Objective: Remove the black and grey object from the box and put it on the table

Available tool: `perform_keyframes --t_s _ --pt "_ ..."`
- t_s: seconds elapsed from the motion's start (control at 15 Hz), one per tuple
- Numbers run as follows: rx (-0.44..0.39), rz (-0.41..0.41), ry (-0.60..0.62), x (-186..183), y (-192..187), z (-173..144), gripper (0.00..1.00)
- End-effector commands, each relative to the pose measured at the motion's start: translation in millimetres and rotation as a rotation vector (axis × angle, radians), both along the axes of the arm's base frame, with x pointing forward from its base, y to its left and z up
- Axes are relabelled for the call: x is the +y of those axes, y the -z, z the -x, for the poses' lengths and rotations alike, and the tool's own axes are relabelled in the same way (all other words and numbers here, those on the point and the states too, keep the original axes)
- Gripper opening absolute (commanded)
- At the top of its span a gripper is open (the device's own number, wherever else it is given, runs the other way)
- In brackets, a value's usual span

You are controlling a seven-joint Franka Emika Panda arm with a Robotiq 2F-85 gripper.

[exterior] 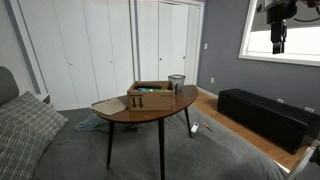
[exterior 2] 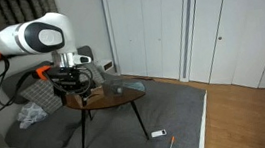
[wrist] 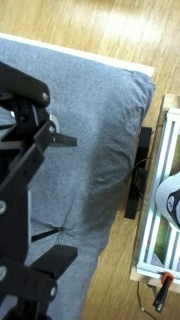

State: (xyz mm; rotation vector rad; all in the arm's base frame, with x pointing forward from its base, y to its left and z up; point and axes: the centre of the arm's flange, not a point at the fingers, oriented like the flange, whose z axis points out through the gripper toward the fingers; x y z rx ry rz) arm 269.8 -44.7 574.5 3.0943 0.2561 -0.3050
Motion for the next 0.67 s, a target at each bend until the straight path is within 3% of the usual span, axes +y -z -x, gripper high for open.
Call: perform_keyframes --t_s 0.0,0.6 --pt "0.0 0.0 0.0 0.0 0.0 0.0 1.0" --pt "-0.024 0.0 -0.022 5.0 -2.2 -7.5 1.0"
